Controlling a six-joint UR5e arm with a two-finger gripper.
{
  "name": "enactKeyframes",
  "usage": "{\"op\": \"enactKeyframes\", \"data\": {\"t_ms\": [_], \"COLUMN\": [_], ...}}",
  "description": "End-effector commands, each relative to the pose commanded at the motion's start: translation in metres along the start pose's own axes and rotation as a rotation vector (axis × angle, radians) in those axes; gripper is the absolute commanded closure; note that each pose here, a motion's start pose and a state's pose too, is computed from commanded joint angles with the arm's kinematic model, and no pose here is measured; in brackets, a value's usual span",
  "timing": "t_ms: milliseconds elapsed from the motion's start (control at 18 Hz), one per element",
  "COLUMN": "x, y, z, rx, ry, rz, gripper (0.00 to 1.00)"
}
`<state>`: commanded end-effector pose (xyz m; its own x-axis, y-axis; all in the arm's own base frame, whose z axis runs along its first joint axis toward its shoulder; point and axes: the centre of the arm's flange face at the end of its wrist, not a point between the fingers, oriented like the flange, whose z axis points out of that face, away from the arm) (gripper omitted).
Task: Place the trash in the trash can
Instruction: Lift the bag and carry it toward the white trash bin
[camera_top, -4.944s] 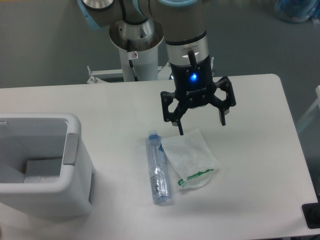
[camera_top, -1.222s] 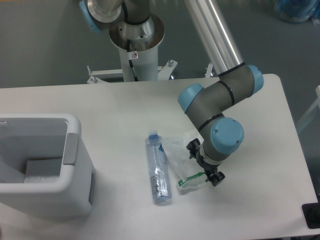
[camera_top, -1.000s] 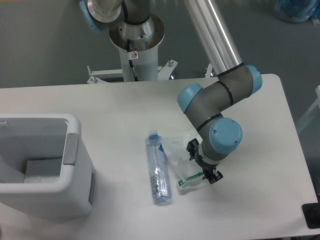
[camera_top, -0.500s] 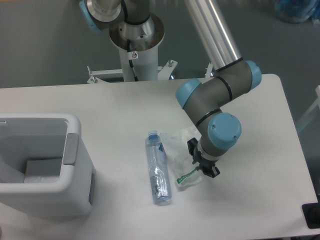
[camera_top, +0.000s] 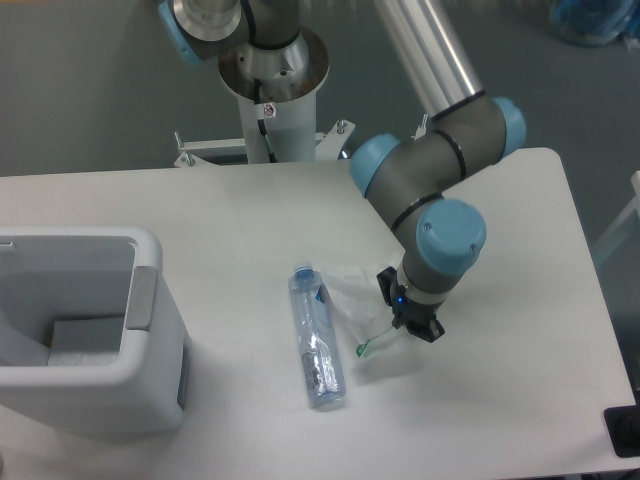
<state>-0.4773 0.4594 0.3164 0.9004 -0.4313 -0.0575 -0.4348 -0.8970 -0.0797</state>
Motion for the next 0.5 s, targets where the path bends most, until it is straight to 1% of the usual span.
{"op": "enactKeyframes", "data": {"t_ms": [167,278,333,500], "x": [-0.009,-0.010,-0.008,0.001], "y": [0.022,0.020,0.019,0.007], "z": [-0.042,-0.074,-0.086,-0.121], "rx": [0.089,0.131,0.147,0.240], "ry": [-0.063,-0.113,-0.126,-0.161], "rz": [-0.046,-0.052,-0.066,-0.193], "gripper": [1.00,1.00,1.00,1.00]}}
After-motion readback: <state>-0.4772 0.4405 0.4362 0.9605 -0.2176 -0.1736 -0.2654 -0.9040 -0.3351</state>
